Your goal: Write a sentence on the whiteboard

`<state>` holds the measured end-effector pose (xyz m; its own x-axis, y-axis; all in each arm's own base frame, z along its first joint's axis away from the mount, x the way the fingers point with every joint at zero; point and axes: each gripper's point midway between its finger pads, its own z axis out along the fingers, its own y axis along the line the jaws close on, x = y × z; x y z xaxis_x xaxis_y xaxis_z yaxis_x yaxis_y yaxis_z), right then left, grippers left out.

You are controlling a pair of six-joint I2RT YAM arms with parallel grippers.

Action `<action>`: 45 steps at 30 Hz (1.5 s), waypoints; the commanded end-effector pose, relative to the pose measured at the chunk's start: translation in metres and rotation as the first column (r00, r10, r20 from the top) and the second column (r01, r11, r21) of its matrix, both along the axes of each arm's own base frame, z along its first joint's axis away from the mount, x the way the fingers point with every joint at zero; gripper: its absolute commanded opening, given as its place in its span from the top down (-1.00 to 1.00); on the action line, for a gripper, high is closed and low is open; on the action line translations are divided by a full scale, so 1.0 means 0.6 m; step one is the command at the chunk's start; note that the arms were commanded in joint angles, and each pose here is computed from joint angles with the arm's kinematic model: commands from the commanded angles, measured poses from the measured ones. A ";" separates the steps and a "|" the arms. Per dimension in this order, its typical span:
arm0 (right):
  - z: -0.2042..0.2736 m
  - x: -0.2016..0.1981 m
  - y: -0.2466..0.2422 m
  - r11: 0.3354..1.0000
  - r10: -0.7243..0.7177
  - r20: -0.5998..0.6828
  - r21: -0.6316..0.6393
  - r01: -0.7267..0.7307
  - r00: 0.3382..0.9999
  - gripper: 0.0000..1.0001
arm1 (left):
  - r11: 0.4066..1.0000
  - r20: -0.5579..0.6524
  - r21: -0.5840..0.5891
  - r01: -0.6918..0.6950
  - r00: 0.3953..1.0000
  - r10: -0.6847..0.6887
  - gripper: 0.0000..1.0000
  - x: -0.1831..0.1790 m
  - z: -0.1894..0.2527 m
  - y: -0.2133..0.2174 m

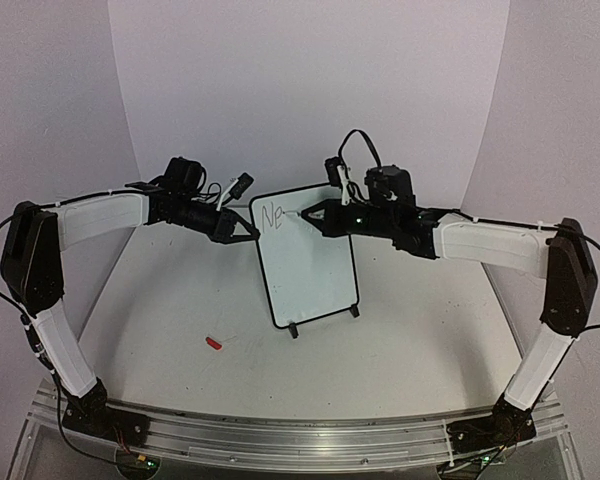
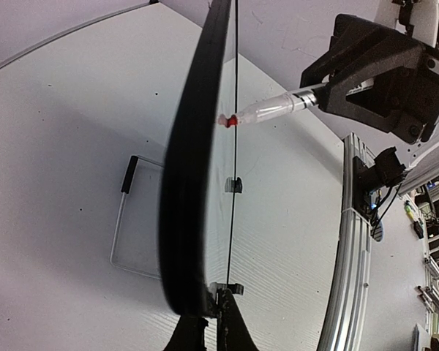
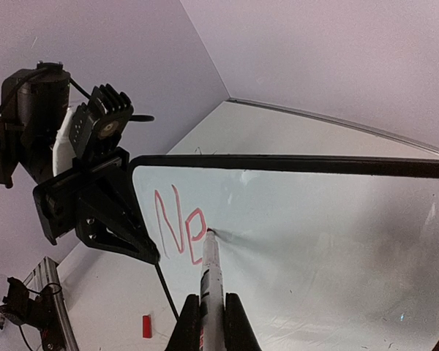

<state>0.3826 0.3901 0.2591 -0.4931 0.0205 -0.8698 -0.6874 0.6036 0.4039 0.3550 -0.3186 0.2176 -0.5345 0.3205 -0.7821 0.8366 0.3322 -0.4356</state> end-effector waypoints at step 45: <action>-0.014 0.004 -0.051 0.993 -0.108 0.009 -0.036 0.108 0.994 1.00 | 0.999 0.026 0.025 0.026 0.999 -0.027 1.00 -0.011 0.003 -0.010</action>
<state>0.3792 0.3751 0.2446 -0.4996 0.0135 -0.8662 -0.6580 0.6444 0.3896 0.3554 -0.3184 0.2173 -0.5356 0.3202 -0.7814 0.8355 0.3351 -0.4354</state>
